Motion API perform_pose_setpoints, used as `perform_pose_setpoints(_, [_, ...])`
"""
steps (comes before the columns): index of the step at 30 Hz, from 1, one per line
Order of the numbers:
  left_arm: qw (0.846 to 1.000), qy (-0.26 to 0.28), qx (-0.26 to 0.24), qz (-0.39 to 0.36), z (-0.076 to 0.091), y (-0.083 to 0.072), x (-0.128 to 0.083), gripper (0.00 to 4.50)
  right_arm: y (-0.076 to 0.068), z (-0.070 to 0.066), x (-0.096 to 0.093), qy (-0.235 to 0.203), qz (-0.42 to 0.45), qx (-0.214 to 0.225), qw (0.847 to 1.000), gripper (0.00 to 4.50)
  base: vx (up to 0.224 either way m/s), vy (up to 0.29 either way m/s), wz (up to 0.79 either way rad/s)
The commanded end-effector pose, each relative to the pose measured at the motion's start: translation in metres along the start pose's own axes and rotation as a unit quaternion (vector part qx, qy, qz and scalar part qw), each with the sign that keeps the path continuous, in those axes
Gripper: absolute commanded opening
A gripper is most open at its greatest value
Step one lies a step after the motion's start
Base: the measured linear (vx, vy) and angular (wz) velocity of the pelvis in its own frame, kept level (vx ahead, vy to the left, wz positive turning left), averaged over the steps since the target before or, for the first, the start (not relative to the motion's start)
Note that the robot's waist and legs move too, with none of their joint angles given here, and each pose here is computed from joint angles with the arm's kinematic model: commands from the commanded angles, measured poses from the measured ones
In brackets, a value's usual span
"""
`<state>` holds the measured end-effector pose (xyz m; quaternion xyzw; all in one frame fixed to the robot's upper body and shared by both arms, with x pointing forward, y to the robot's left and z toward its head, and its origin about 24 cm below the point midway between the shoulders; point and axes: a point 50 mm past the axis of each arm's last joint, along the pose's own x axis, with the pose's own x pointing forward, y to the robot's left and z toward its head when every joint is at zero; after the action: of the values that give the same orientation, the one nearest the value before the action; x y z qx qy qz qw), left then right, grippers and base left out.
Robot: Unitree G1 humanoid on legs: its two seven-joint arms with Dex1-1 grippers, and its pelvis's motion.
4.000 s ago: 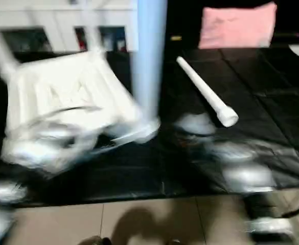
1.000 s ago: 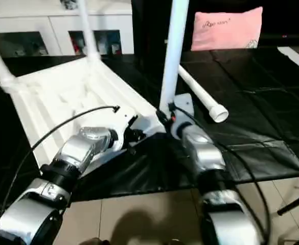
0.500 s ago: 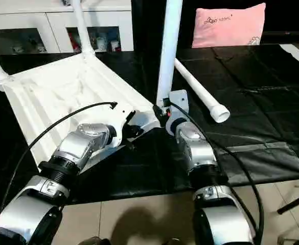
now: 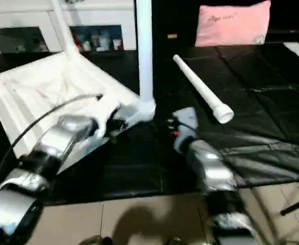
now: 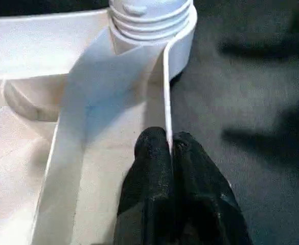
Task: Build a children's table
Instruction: Rotate leg to tighten
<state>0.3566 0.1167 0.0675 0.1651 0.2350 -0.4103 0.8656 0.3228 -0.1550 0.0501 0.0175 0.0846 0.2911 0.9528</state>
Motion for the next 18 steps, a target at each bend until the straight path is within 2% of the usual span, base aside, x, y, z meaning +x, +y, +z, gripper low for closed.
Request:
perform_pose_setpoints(1, [0.998, -0.001, 0.052, -0.028, 0.007, -0.003, -0.003, 0.0, 0.002, 0.011, -0.005, -0.018, 0.04, -0.022, 0.999, 4.32, 0.0, 0.0, 0.0])
perform_pose_setpoints(4, [0.995, 0.011, 0.079, -0.067, -0.003, -0.004, -0.009, 0.0, -0.002, 0.019, -0.02, -0.014, 0.091, -0.051, 0.994, 4.46, 0.0, 0.0, 0.0])
perform_pose_setpoints(7, [0.99, 0.009, 0.097, -0.099, -0.005, -0.007, -0.013, 0.0, -0.005, 0.023, -0.026, -0.009, 0.116, -0.065, 0.991, 4.46, 0.0, 0.0, 0.0])
perform_pose_setpoints(10, [0.976, -0.004, 0.139, -0.17, -0.008, -0.013, -0.022, 0.0, -0.006, 0.028, -0.037, 0.015, 0.181, -0.096, 0.979, 4.46, 0.0, 0.0, 0.0])
perform_pose_setpoints(14, [0.966, -0.014, 0.156, -0.204, -0.008, -0.017, -0.025, 0.0, -0.005, 0.028, -0.04, 0.033, 0.211, -0.115, 0.97, 4.46, 0.0, 0.0, 0.0])
perform_pose_setpoints(15, [0.958, -0.012, 0.17, -0.231, -0.008, -0.02, -0.027, 0.0, -0.001, 0.026, -0.043, 0.053, 0.252, -0.136, 0.957, 4.46, 0.0, 0.0, 0.0])
perform_pose_setpoints(18, [0.95, -0.007, 0.185, -0.253, -0.008, -0.023, -0.028, 0.0, 0.002, 0.025, -0.045, 0.067, 0.282, -0.152, 0.945, 4.46, 0.0, 0.0, 0.0])
